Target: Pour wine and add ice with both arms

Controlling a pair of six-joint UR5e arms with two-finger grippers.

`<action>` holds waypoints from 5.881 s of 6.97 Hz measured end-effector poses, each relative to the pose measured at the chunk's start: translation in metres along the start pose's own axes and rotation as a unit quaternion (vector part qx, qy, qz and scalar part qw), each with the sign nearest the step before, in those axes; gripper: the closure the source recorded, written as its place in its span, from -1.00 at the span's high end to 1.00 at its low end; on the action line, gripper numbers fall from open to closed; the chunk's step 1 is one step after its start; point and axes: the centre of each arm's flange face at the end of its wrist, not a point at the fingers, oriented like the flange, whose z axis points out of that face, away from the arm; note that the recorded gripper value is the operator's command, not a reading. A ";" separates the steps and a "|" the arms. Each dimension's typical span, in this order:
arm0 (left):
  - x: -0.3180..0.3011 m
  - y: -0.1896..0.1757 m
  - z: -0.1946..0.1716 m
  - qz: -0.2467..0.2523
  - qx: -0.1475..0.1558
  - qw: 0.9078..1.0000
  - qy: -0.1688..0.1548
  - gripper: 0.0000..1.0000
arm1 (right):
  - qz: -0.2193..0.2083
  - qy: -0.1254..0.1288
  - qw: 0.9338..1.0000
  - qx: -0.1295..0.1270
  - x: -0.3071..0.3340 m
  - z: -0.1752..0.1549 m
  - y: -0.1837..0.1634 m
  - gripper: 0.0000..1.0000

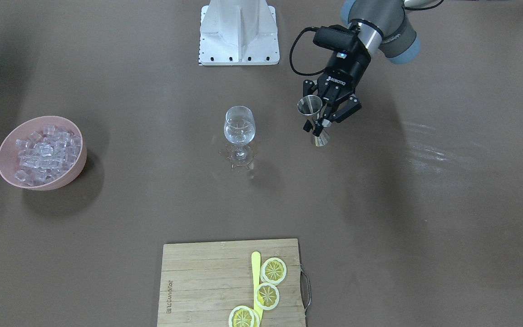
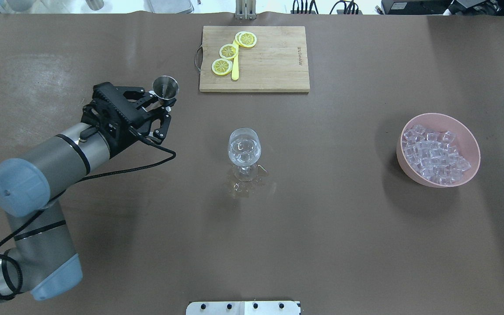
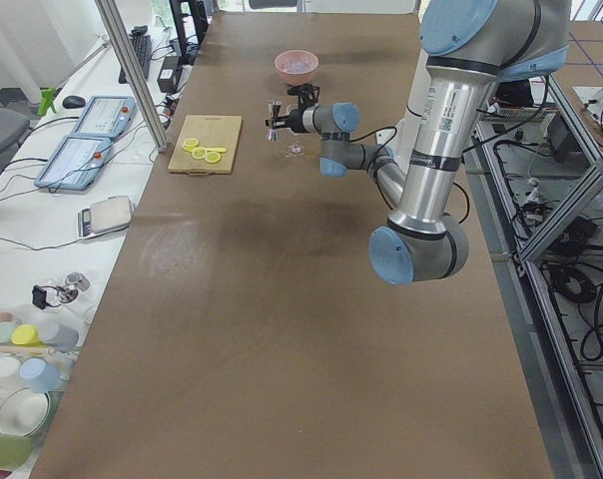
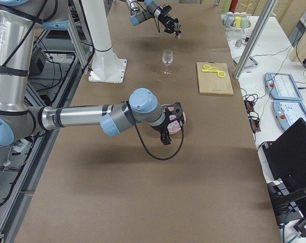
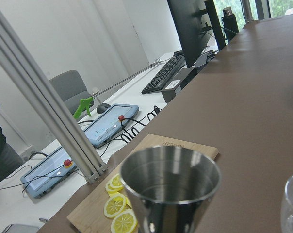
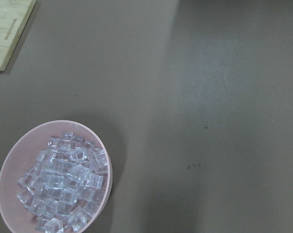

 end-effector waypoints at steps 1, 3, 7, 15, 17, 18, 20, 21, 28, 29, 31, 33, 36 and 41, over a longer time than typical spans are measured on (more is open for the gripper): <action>-0.024 0.019 -0.009 -0.059 -0.004 0.998 -0.015 -1.00 | 0.004 0.002 1.000 -0.003 0.004 0.003 0.000 0.99; -0.068 0.080 -0.042 -0.168 -0.012 0.985 -0.033 -1.00 | 0.012 0.008 1.000 -0.007 0.010 0.006 0.004 0.99; -0.151 0.210 -0.110 -0.206 -0.013 0.977 -0.054 -1.00 | 0.009 0.010 1.000 -0.005 0.009 0.005 0.003 0.99; -0.226 0.238 -0.024 -0.227 -0.037 0.958 -0.170 -1.00 | 0.004 0.021 1.000 -0.004 0.009 0.007 0.000 0.99; -0.223 0.230 0.009 -0.240 -0.042 0.953 -0.179 -1.00 | 0.005 0.022 1.000 -0.005 0.009 0.008 0.001 0.99; -0.222 0.230 0.020 -0.243 -0.045 0.952 -0.183 -1.00 | 0.005 0.023 1.000 -0.005 0.010 0.008 0.001 0.99; -0.223 0.238 0.029 -0.242 -0.054 0.950 -0.190 -1.00 | 0.005 0.024 1.000 -0.006 0.010 0.008 0.002 0.99; -0.223 0.241 0.032 -0.241 -0.058 0.949 -0.192 -1.00 | 0.005 0.024 1.000 -0.006 0.010 0.008 0.003 0.99; -0.223 0.248 0.037 -0.242 -0.069 0.948 -0.194 -1.00 | 0.007 0.025 1.000 -0.007 0.012 0.009 0.005 1.00; -0.223 0.249 0.037 -0.243 -0.073 0.948 -0.190 -1.00 | 0.007 0.025 1.000 -0.008 0.012 0.009 0.007 1.00; -0.222 0.250 0.038 -0.243 -0.077 0.949 -0.187 -0.26 | 0.007 0.025 1.000 -0.008 0.013 0.009 0.008 1.00; -0.221 0.251 0.037 -0.243 -0.078 0.949 -0.186 0.91 | 0.006 0.024 1.000 -0.007 0.012 0.008 0.007 1.00; -0.221 0.251 0.036 -0.240 -0.078 0.950 -0.184 0.94 | 0.005 0.024 1.000 -0.006 0.011 0.008 0.006 1.00; -0.221 0.259 -0.027 -0.253 -0.111 0.952 -0.135 0.94 | -0.007 0.026 1.000 -0.006 0.002 0.012 -0.004 1.00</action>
